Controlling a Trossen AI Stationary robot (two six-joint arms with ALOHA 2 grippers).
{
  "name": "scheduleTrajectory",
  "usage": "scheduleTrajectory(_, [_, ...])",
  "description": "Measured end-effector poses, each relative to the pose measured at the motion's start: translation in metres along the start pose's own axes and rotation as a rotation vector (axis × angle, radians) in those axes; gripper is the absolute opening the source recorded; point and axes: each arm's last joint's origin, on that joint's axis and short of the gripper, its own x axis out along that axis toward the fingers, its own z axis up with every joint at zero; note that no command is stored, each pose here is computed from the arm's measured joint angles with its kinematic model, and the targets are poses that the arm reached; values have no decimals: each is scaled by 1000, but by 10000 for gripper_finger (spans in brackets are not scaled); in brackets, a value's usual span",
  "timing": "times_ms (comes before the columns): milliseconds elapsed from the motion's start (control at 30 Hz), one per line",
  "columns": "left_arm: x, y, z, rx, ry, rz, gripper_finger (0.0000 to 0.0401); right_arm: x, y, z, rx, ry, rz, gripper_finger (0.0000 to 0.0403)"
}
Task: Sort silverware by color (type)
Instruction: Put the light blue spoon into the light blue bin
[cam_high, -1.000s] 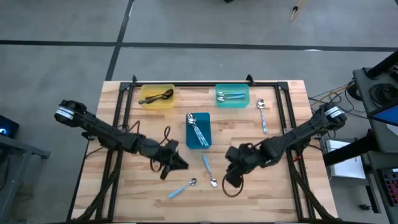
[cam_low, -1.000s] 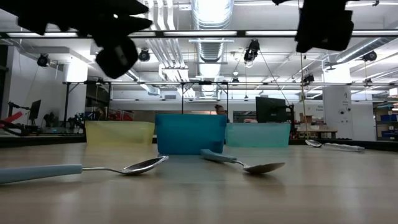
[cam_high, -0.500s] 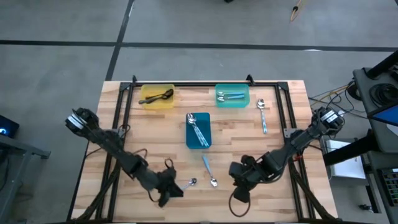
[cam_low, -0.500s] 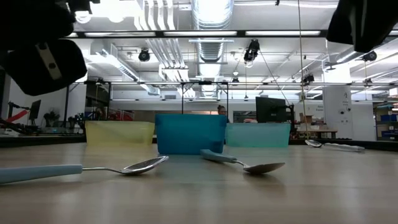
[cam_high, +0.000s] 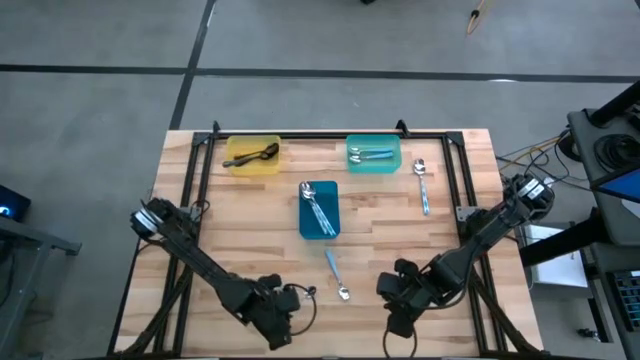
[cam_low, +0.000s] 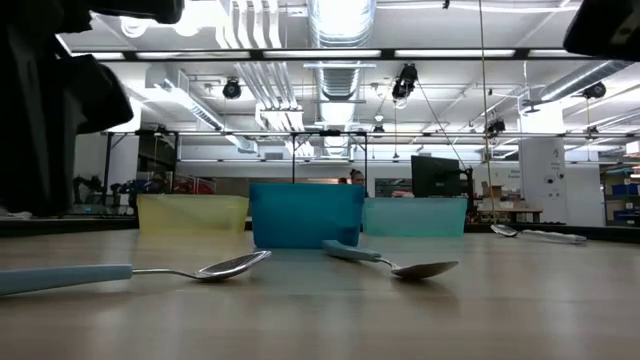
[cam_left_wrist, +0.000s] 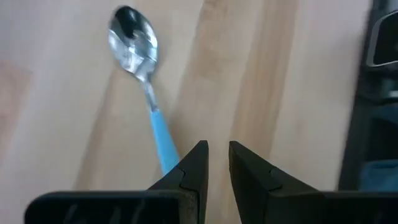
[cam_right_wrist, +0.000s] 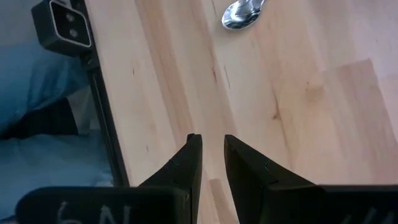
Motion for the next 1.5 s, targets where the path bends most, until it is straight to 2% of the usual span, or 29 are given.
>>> scheduleTrajectory(133, [2,-4,2,66,13,69,56,0,3,-4,-16,-44,-26,59])
scheduleTrajectory(333, [10,-6,-3,99,-3,120,107,-1,6,-8,-35,-92,-52,59])
scheduleTrajectory(433, [16,-1,-7,93,-20,185,138,-1,6,-9,-34,-100,-56,59])
scheduleTrajectory(533, [20,-1,-8,91,-21,200,164,-1,6,-8,-22,-111,-63,59])
scheduleTrajectory(700, [33,0,-13,83,-12,226,179,-1,6,-8,-20,-134,-77,59])
scheduleTrajectory(900, [46,2,-18,76,0,256,143,-2,5,-7,-24,-186,-109,59])
scheduleTrajectory(1167, [46,2,-19,21,-7,270,18,-1,7,-9,-50,-245,-152,59])
scheduleTrajectory(1400, [29,-5,-12,25,-14,238,15,-2,6,-9,-127,-263,-180,59])
scheduleTrajectory(1500, [10,-11,-4,55,-19,212,11,-6,5,-8,-169,-266,-179,58])
